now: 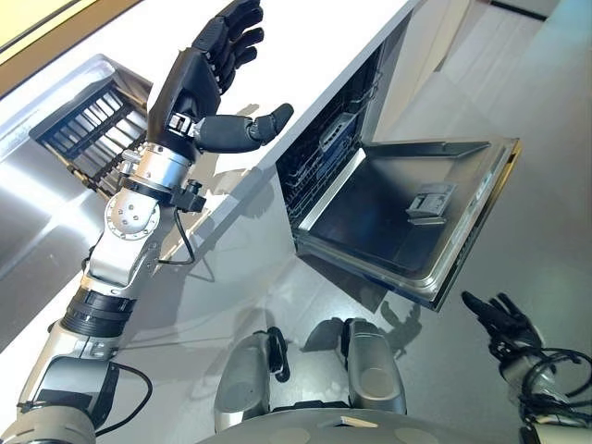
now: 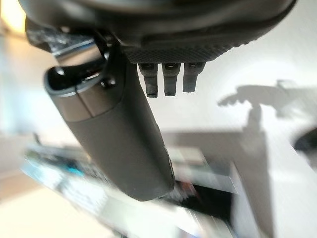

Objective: Pick up plates and place into dishwasher.

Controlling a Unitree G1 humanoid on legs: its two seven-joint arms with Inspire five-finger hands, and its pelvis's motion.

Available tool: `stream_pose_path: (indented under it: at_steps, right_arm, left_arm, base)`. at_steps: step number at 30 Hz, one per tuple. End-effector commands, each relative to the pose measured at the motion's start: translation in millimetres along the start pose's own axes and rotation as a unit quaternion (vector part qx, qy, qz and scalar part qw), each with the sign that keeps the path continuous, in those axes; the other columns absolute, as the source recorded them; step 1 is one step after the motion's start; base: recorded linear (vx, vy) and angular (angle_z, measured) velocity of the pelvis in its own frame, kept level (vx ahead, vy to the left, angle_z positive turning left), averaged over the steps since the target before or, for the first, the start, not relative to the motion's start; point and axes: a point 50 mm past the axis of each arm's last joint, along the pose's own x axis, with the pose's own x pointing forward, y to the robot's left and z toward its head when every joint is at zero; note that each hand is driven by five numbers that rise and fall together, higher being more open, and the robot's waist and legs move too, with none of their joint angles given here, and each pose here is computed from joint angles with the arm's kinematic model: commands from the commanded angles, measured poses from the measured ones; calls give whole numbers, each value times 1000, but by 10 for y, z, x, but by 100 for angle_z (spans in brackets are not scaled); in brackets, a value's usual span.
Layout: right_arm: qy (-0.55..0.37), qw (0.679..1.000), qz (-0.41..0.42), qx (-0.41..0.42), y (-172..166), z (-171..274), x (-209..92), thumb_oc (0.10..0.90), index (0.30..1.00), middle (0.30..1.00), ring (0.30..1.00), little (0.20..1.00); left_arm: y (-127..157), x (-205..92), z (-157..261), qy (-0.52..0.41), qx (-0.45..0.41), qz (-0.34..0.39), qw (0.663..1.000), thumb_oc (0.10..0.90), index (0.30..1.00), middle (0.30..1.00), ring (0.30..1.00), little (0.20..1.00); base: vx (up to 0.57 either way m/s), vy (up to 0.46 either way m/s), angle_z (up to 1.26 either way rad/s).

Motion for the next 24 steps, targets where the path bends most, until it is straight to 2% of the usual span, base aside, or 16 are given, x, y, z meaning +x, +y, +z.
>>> stream_pose_path:
  at_steps: [1,3,6,7,8,10,11,12,15,16,19,21,24]
  right_arm:
    - [1,995,102,-7,457,68,116,800,900,900,900,900]
    - [15,989,146,8,633,22,125,800,900,900,900,900]
    - [14,961,271,52,1126,85,103,800,900,900,900,900]
    - [3,937,343,73,1414,168,46,800,900,900,900,900]
    - [-6,918,388,86,1591,227,-10,800,900,900,900,900]
    - [-44,860,496,117,1947,395,-199,800,900,900,900,900]
    - [-52,845,518,124,2018,436,-247,800,900,900,900,900]
    - [-68,811,564,142,2163,544,-352,800,900,900,900,900]
    - [-96,746,637,168,2395,799,-532,800,900,900,900,900]
    - [-113,715,666,180,2500,931,-626,800,900,900,900,900]
    - [-142,670,703,191,2673,1144,-787,800,900,900,900,900]
    - [-163,652,715,192,2763,1274,-874,800,900,900,900,900]
    - [-182,643,718,195,2820,1398,-928,800,900,900,900,900]
  left_arm:
    - [-161,214,537,-148,-30,-29,988,800,900,900,900,900]
    - [-185,214,521,-147,-35,-30,988,800,900,900,900,900]
    - [-198,177,463,-147,-37,-37,988,800,900,900,900,900]
    - [-193,149,439,-148,-34,-39,988,800,900,900,900,900]
    - [-185,130,426,-149,-34,-39,988,800,900,900,900,900]
    - [-144,87,389,-147,-31,-38,988,800,900,900,900,900]
    - [-132,78,375,-146,-30,-37,988,800,900,900,900,900]
    - [-102,64,343,-142,-30,-36,989,800,900,900,900,900]
    - [-73,72,311,-134,-30,-36,990,800,900,900,900,900]
    - [-71,84,298,-131,-31,-38,990,800,900,900,900,900]
    - [-66,116,294,-127,-34,-41,990,800,900,900,900,900]
    - [-72,148,296,-125,-36,-46,990,800,900,900,900,900]
    - [-85,176,295,-123,-39,-52,990,800,900,900,900,900]
  base:
    - [-9,-15,16]
    - [-1,-10,12]
    - [1,-5,2]
    - [-2,-22,5]
    - [-1,-12,9]
    - [4,-7,8]
    - [27,-15,5]
    - [41,-19,5]
    - [67,-22,0]
    - [76,-19,-5]
    - [54,-23,-7]
    - [55,-28,-5]
    - [49,-17,2]
